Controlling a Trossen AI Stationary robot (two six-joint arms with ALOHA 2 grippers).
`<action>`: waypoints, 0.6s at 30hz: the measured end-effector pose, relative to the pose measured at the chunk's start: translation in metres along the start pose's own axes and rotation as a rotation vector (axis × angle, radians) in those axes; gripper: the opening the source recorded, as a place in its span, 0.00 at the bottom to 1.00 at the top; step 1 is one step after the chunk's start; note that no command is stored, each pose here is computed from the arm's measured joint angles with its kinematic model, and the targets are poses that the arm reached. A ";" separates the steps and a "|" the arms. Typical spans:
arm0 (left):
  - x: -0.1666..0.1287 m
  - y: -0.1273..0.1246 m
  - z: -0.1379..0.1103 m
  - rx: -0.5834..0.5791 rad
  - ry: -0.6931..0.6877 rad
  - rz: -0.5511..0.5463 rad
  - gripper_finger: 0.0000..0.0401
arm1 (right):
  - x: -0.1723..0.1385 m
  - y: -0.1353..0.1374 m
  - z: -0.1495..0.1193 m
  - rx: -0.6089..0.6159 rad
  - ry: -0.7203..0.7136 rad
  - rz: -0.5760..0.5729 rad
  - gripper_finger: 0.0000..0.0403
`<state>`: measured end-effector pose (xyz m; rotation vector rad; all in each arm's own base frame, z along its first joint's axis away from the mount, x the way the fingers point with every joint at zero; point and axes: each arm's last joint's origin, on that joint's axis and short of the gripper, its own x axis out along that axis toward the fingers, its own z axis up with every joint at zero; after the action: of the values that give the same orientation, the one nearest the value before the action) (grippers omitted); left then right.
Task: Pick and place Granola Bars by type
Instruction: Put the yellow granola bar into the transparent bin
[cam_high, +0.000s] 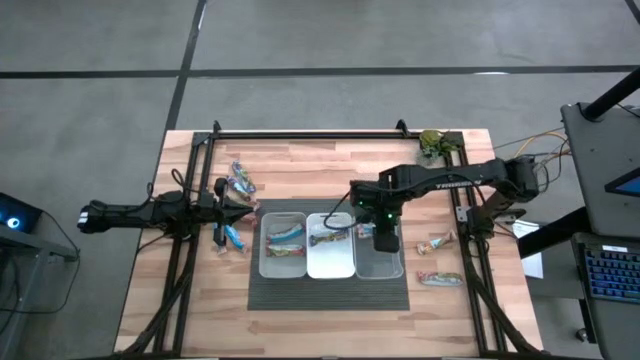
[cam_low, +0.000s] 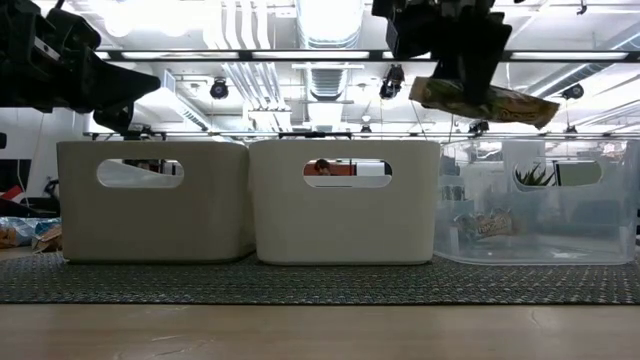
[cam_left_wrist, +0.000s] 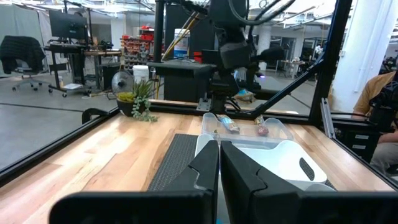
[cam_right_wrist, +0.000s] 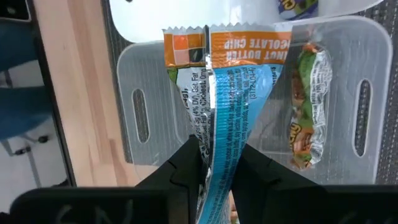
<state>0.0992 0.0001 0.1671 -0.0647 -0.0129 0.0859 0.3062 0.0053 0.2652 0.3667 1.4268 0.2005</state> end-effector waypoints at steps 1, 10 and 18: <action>0.000 0.000 0.000 0.000 0.000 0.000 0.00 | 0.002 0.000 0.001 -0.001 0.006 -0.006 0.16; 0.000 0.000 0.000 0.000 0.000 0.000 0.00 | 0.015 -0.008 0.004 0.009 0.039 -0.183 0.16; 0.000 0.000 0.000 0.000 0.000 0.000 0.00 | 0.031 -0.006 0.004 -0.008 0.062 -0.186 0.16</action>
<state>0.0992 0.0001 0.1672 -0.0650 -0.0132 0.0855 0.3138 0.0097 0.2349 0.2210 1.5117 0.0674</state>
